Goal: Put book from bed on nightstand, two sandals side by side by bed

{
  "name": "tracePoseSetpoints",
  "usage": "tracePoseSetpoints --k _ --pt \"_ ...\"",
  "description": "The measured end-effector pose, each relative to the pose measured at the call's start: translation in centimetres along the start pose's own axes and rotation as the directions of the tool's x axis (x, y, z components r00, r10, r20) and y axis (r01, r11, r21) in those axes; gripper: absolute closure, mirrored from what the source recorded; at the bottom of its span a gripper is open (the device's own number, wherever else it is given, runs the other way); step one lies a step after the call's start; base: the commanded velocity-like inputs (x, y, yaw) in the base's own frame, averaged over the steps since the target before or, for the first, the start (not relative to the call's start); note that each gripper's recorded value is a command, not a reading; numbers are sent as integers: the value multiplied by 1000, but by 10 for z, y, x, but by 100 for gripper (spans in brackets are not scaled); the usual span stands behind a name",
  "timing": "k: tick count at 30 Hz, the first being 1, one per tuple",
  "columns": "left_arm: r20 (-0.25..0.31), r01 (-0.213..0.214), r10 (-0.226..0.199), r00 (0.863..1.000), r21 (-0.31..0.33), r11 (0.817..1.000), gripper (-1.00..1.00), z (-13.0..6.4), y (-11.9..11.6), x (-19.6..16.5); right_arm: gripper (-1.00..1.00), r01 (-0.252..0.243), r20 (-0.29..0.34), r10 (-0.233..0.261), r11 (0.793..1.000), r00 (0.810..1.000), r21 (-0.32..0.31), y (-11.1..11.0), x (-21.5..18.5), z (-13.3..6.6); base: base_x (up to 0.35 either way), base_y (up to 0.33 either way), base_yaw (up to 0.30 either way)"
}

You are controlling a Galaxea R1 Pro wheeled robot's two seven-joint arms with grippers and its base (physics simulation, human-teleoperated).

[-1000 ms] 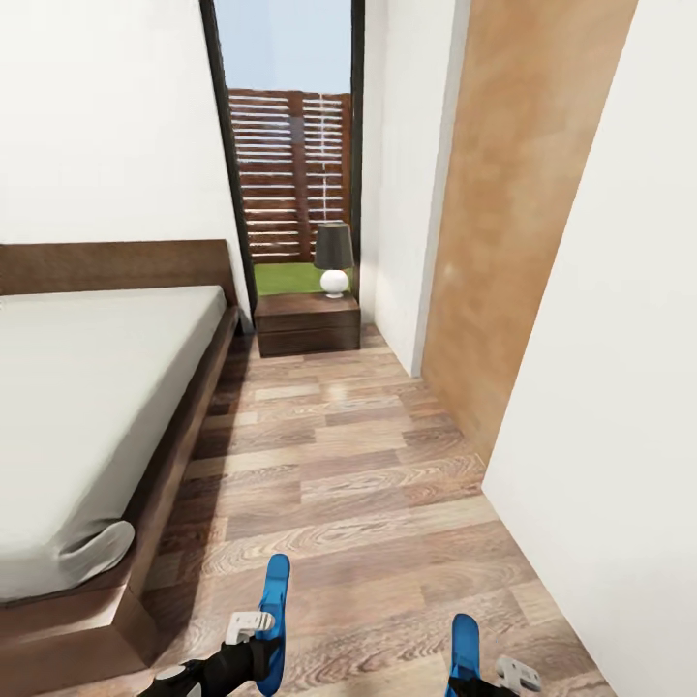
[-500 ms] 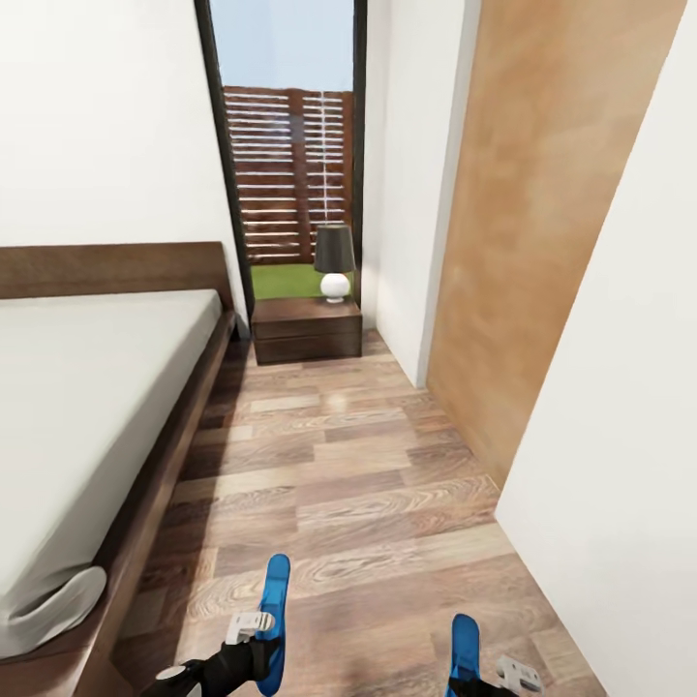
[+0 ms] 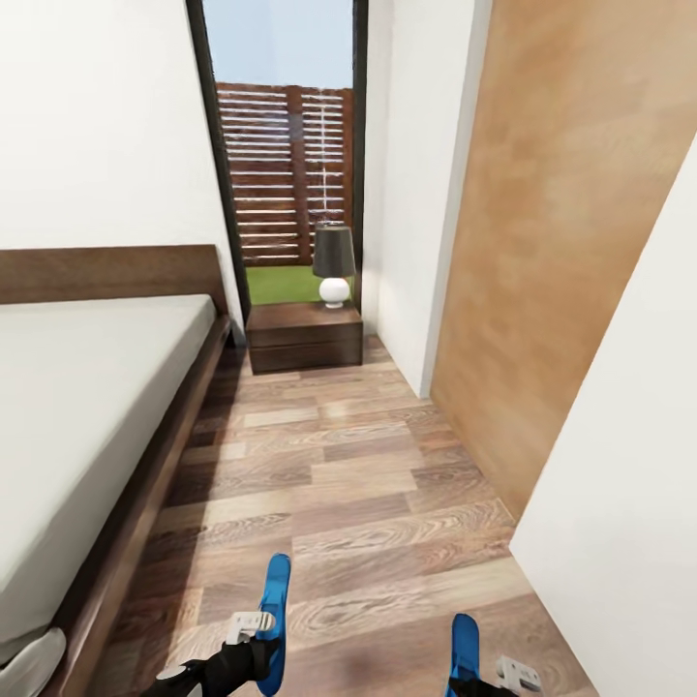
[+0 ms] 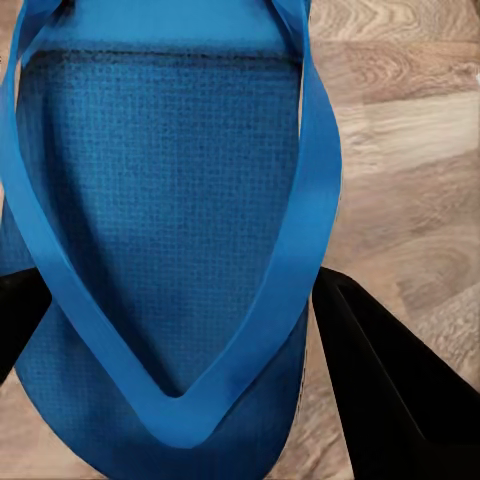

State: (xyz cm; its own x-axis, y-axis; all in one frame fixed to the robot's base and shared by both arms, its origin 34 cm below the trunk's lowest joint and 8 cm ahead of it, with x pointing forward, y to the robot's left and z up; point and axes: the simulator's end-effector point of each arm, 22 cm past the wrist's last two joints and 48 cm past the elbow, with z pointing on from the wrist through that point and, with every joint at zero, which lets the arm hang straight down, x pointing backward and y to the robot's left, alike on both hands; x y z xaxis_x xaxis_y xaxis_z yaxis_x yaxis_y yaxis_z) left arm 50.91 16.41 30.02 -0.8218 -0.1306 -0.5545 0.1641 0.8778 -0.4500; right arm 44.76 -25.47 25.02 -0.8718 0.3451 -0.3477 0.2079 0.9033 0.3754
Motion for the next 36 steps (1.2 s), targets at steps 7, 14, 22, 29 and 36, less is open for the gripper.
tracePoseSetpoints --k 7,14,22,29,36 --pt "0 0 0 1000 0 1000 100 0 0 0 100 0 0 0 1000 1000 0 0 0 0 332 0 0" --pt "0 0 0 1000 0 1000 100 0 0 0 100 0 -1 0 1000 1000 0 0 0 0 332 0 0" --pt "-1 1 -1 1000 0 1000 100 0 0 0 100 0 0 0 1000 1000 0 0 0 0 332 0 0" --pt "-1 0 0 1000 0 1000 100 0 0 0 100 0 0 0 1000 1000 0 0 0 0 332 0 0" --pt "-1 1 -1 1000 0 1000 100 0 0 0 100 -1 1 1 1000 1000 0 0 0 0 332 0 0"
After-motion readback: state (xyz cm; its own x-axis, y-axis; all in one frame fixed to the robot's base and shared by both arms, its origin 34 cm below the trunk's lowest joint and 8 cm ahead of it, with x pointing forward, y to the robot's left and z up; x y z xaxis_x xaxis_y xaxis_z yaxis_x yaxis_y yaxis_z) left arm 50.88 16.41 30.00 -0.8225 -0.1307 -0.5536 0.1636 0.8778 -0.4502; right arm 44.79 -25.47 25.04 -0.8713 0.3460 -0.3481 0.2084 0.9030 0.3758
